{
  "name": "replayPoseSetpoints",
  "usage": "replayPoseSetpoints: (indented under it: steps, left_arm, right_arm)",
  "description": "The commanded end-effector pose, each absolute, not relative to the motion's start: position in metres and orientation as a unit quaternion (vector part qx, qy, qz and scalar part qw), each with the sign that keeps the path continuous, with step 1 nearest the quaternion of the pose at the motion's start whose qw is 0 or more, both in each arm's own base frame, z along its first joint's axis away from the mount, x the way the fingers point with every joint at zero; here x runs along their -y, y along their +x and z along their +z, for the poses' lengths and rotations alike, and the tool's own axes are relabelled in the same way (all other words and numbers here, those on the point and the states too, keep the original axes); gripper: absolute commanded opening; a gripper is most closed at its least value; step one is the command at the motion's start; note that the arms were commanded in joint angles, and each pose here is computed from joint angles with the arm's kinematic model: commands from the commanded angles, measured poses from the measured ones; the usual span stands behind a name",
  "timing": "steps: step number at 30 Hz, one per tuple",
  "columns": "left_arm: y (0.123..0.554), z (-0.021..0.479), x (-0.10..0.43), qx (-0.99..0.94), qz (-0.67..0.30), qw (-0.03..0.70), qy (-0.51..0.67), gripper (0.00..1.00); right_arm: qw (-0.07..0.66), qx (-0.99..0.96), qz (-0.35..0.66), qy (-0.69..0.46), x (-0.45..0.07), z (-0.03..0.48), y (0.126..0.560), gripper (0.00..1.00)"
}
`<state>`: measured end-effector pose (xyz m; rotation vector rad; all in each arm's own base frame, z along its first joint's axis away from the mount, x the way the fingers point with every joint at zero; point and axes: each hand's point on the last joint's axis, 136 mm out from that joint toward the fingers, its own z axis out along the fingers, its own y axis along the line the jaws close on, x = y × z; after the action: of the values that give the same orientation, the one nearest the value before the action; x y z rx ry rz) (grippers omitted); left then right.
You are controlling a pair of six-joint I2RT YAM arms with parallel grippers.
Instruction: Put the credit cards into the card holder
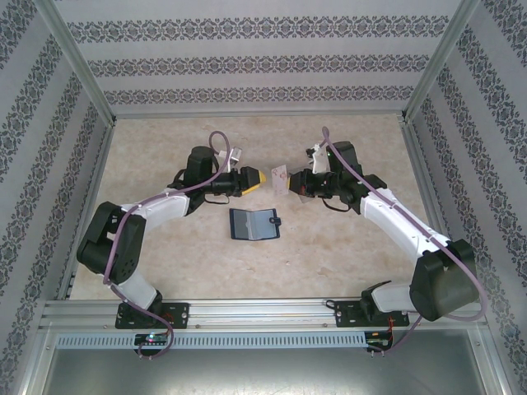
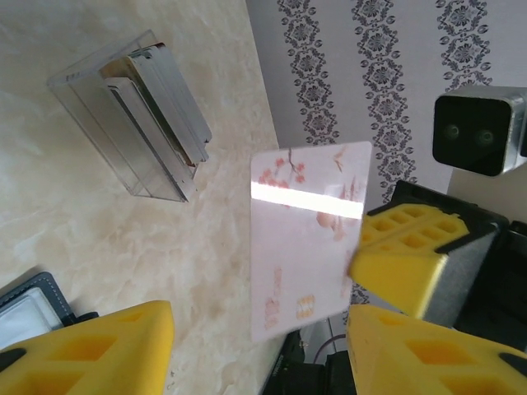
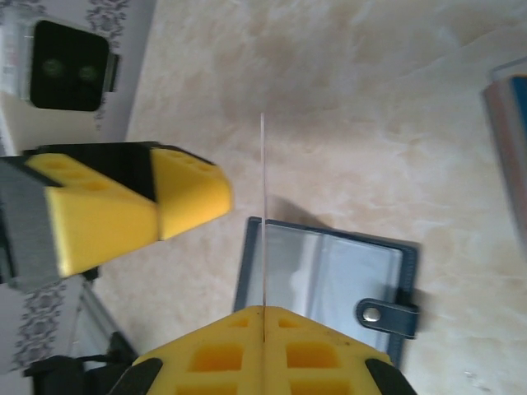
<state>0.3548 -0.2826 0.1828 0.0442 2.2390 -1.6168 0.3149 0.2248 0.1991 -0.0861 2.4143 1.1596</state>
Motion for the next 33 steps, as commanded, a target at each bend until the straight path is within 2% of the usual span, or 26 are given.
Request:
replayPoseSetpoints:
  steps: [1, 10, 12, 16, 21, 22, 23, 24, 29, 33]
  left_arm:
    - [0.359, 0.194, 0.291, -0.78, -0.594, 0.193, 0.025, 0.57]
    - [0.355, 0.212, 0.296, -0.759, -0.616, 0.209, 0.034, 0.46]
    - [0.355, 0.216, 0.297, -0.753, -0.623, 0.211, 0.035, 0.39]
    - [0.353, 0.22, 0.297, -0.745, -0.63, 0.214, 0.039, 0.17]
    - [0.353, 0.22, 0.296, -0.742, -0.634, 0.216, 0.038, 0.02]
    - [0.353, 0.221, 0.296, -0.739, -0.636, 0.217, 0.037, 0.0]
    - [0.353, 0.221, 0.296, -0.737, -0.639, 0.218, 0.036, 0.0]
    - [0.353, 0.221, 0.296, -0.736, -0.64, 0.218, 0.035, 0.0]
    - [0.351, 0.221, 0.297, -0.735, -0.644, 0.21, 0.035, 0.0]
    - [0.347, 0.218, 0.298, -0.739, -0.643, 0.197, 0.039, 0.0]
  right_arm:
    - [0.215, -0.851, 0.478, -0.044, -0.239, 0.216, 0.306, 0.0]
    - [0.19, -0.838, 0.508, -0.063, -0.26, 0.216, 0.3, 0.0]
    - [0.189, -0.836, 0.511, -0.064, -0.261, 0.216, 0.3, 0.0]
    - [0.186, -0.834, 0.515, -0.06, -0.261, 0.217, 0.301, 0.0]
    - [0.177, -0.834, 0.52, -0.05, -0.259, 0.212, 0.303, 0.0]
    - [0.169, -0.833, 0.524, -0.049, -0.259, 0.211, 0.302, 0.15]
    - [0.162, -0.831, 0.529, -0.051, -0.26, 0.21, 0.302, 0.3]
    - [0.156, -0.828, 0.536, -0.053, -0.262, 0.209, 0.301, 0.32]
    - [0.139, -0.804, 0.576, -0.048, -0.268, 0.21, 0.3, 0.34]
    - [0.14, -0.799, 0.582, -0.061, -0.268, 0.212, 0.298, 0.27]
